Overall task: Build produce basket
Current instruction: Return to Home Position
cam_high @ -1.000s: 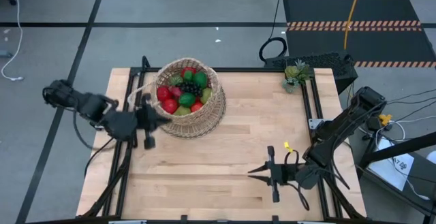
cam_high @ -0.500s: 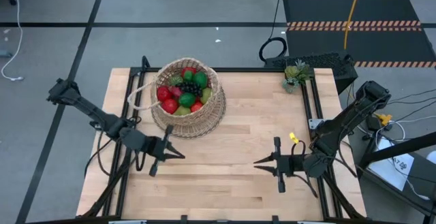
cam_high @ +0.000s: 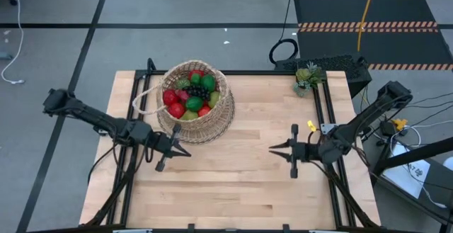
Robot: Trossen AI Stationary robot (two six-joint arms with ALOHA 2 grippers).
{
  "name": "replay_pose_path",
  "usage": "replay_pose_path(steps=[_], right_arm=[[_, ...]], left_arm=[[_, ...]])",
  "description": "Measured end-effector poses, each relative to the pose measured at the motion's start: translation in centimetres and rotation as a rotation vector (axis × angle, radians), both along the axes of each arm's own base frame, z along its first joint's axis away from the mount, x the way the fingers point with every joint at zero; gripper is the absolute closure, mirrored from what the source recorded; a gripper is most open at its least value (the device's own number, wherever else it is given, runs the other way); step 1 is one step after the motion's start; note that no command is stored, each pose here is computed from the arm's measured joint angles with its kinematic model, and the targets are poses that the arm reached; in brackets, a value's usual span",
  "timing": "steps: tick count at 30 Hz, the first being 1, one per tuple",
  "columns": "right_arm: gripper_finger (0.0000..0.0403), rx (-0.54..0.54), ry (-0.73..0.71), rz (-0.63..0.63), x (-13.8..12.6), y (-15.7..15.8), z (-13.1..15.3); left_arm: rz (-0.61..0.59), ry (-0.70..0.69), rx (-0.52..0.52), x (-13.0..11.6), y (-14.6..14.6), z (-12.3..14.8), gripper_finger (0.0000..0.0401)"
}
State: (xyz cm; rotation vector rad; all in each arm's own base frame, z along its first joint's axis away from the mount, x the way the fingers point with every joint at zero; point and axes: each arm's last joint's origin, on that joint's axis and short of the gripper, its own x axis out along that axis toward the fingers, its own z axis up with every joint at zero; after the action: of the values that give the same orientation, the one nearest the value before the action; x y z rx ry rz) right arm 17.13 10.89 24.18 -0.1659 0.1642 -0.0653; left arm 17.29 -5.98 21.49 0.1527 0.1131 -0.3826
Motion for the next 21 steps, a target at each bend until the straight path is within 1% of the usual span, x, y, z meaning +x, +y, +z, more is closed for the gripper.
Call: replay_pose_path(steps=[3, 8, 13, 17, 21], right_arm=[[0.0362, -0.015, -0.003, -0.005, -0.7, -0.7, -0.5], [0.0362, -0.026, -0.013, -0.008, -1.7, -1.6, -1.7], [0.0362, -0.004, -0.079, -0.005, -2.5, -2.3, -2.8], [0.0362, -0.004, -0.127, -0.003, -3.2, -2.8, -3.7], [0.0362, -0.001, -0.157, -0.004, -3.7, -3.2, -4.2]], left_arm=[[-0.007, 0.01, -0.023, -0.5, 0.6, -0.6, 0.0398], [0.001, 0.019, -0.033, -1.3, 1.0, -1.6, 0.039], [0.007, 0.025, -0.05, -2.2, 1.2, -2.6, 0.0398], [0.033, 0.015, -0.062, -2.8, 1.5, -3.3, 0.0393], [0.061, 0.004, -0.064, -3.6, 1.8, -4.3, 0.0398]])
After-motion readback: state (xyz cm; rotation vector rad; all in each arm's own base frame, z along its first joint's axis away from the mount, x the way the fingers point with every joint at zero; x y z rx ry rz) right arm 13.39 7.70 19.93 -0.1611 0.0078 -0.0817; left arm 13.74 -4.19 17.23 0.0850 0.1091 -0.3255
